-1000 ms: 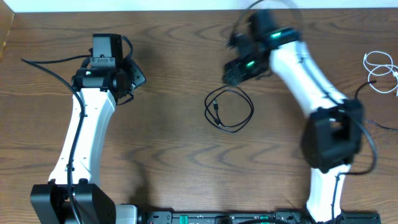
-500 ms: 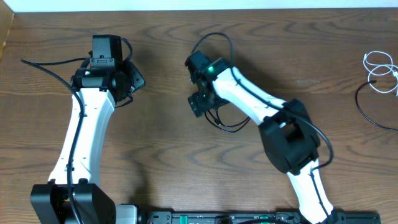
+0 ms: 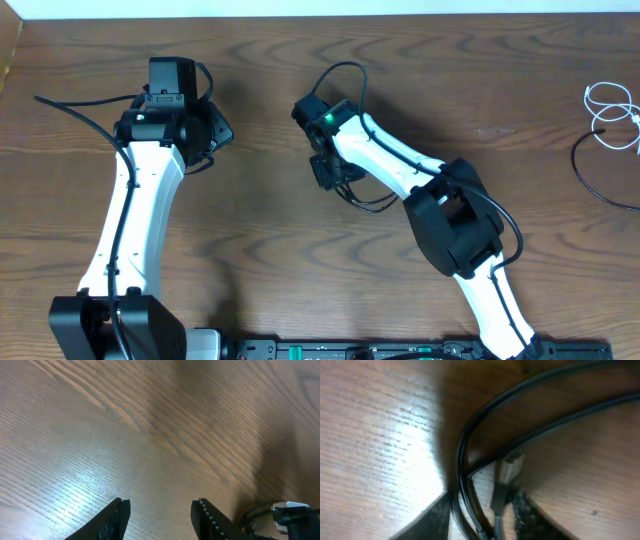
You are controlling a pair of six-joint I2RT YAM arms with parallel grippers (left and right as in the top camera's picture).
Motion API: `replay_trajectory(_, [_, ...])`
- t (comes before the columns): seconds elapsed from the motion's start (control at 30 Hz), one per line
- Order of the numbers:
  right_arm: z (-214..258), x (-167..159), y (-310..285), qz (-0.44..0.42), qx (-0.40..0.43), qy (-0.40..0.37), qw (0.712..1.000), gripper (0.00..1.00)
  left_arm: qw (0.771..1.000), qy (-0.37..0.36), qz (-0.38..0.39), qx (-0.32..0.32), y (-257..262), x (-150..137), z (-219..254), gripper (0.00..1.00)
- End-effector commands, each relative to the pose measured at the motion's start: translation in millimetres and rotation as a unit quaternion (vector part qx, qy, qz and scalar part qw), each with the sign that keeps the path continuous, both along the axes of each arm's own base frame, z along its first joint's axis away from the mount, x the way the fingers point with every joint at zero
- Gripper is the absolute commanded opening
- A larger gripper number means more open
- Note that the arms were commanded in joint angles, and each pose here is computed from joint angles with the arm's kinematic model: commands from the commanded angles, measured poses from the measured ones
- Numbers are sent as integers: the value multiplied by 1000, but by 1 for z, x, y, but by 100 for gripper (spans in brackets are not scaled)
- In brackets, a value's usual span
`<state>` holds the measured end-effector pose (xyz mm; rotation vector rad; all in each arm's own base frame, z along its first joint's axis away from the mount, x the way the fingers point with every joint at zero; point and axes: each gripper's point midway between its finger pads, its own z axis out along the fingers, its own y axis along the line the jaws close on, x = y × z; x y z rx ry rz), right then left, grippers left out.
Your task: Untangle cables
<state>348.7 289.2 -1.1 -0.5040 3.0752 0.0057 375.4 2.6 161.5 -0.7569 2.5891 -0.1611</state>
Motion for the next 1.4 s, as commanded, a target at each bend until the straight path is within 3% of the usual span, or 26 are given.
replay_trajectory(0.0, [-33,4,-10,-9,-29,3,1000,19,1000,5,0,8,4,-3,-2,45])
replay_trajectory(0.17, [-33,19,-16,-17,-27,-17,999,1,1000,5,0,8,4,-3,-2,45])
replay_trajectory(0.43, [-21,44,-31,4,-12,-27,1000,1,1000,4,0,8,4,-3,-2,46])
replay_trajectory(0.6, [26,68,-34,38,45,-26,998,1,1000,4,0,8,3,-3,-2,54])
replay_trajectory(0.73, [100,110,-68,46,68,-74,994,1,1000,4,0,8,4,-3,-2,58])
replay_trajectory(0.83, [144,151,-121,12,51,-143,988,1,1000,4,0,8,3,-3,-2,59])
replay_trajectory(0.97, [170,201,-205,-56,-17,-232,971,1,1000,5,0,8,3,-3,-2,58])
replay_trajectory(1.07, [194,237,-292,-134,-102,-313,935,1,1000,4,0,8,4,-3,-2,59])
replay_trajectory(1.2, [214,251,-377,-209,-137,-363,897,1,1000,5,0,8,3,-3,-2,59])
replay_trajectory(1.37, [217,241,-456,-272,-158,-369,875,1,1000,4,0,8,3,-3,-2,59])
